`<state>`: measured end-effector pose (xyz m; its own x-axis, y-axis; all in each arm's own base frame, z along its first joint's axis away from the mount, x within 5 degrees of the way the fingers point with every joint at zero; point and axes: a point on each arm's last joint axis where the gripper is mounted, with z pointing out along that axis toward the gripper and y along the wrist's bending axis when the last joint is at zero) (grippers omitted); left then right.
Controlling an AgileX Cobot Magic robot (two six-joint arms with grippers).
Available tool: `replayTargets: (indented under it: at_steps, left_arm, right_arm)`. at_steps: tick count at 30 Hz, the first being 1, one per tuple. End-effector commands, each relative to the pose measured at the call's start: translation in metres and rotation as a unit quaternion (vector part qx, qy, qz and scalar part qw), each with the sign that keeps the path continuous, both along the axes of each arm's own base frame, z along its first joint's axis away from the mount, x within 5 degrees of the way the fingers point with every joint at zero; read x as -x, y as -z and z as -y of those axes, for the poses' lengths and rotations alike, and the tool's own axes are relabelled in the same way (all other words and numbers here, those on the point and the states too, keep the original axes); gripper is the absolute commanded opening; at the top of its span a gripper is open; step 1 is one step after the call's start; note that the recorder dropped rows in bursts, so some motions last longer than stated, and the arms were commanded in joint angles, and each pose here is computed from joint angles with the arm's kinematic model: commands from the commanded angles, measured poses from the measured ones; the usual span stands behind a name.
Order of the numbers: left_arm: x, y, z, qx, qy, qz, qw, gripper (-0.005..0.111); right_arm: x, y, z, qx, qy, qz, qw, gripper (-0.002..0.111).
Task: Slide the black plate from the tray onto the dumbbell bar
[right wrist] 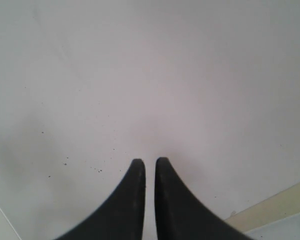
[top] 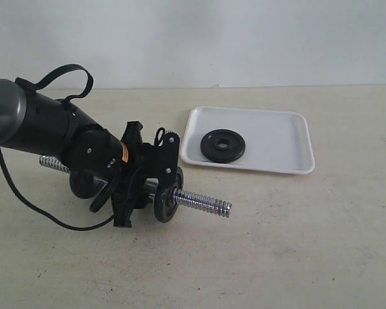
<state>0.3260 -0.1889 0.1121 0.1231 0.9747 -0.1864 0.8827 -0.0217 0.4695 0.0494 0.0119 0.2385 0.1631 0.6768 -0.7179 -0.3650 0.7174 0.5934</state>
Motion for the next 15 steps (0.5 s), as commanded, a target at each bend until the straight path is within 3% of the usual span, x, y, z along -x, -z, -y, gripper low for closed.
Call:
replayTargets:
  at_steps: [1,15]
  left_arm:
    - [0.0053,0.0134,-0.0046,-0.017,-0.014,-0.035,0.999,0.044]
    - [0.0050,0.0131,-0.0042,-0.013,-0.016,-0.034,0.999,0.004]
  right_arm:
    - [0.0005,-0.0002,-0.0001,0.004,0.001,0.003,1.000,0.004]
    - [0.0005,-0.0002,-0.0001,0.004,0.001,0.003,1.000,0.004]
